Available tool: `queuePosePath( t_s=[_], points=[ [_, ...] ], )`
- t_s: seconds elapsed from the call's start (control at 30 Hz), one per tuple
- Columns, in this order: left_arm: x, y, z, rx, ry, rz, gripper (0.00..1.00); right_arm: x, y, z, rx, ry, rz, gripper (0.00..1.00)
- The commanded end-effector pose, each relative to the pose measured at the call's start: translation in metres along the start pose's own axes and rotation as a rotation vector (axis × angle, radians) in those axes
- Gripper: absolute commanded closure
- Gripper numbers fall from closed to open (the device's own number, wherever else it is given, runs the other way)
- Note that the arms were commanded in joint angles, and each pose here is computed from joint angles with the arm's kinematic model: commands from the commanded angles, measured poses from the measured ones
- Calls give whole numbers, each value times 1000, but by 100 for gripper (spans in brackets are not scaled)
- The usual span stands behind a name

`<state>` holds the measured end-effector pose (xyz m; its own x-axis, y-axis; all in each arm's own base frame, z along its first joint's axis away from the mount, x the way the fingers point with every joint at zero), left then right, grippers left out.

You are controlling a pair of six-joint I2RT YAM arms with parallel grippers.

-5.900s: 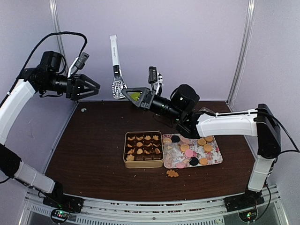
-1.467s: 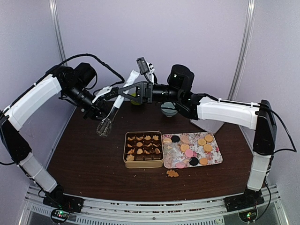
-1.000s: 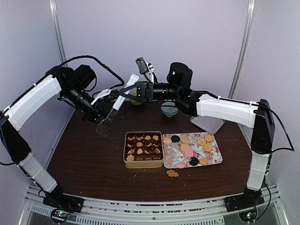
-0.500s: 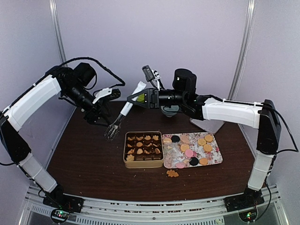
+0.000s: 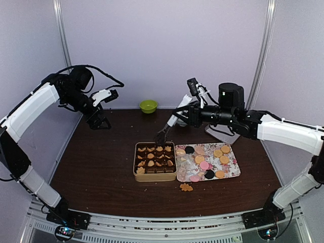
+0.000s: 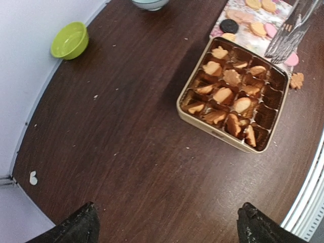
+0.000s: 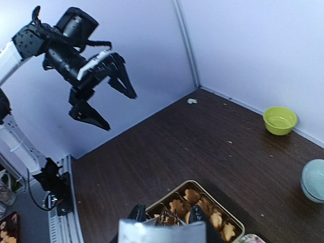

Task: Pack the cookies
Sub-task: Pick up the fake cookies from the plate.

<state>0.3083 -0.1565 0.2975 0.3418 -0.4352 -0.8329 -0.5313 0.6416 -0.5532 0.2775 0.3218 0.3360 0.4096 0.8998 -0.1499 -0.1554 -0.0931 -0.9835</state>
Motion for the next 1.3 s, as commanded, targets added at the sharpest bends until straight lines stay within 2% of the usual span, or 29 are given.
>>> queuePosePath(
  t_s=[0.0,0.13,0.33,0.63,1.1,1.27],
  points=[
    [-27,0,25,-81,-144,-74,2,-39,19,-25,-97,312,72,72],
    [-32,11,29,-104,-166,-70,2,-74,30,-23,-102,409,78,71],
    [-30,20,27,-124,-158,-57,2,-97,58,-16,-96,484,124,70],
    [-25,23,27,-133,-144,-47,2,-105,74,-22,-124,629,147,67],
    [-26,23,25,-126,-137,-51,2,-94,103,-14,-125,650,185,57],
    [-26,24,25,-126,-135,-49,2,-90,115,-13,-133,667,198,57]
  ],
)
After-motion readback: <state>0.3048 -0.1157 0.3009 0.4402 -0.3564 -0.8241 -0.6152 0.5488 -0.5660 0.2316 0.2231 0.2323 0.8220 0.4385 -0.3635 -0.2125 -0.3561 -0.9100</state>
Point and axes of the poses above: each gripper's point midway between its finger pads, its own x axis out along the fingers, its own z axis along the line the jaws close on, y = z × x, the point moved 5 cm from there along -x, back along the fingers, and after that the axes turned 11 degrees about -x, right-handed, at the moved point
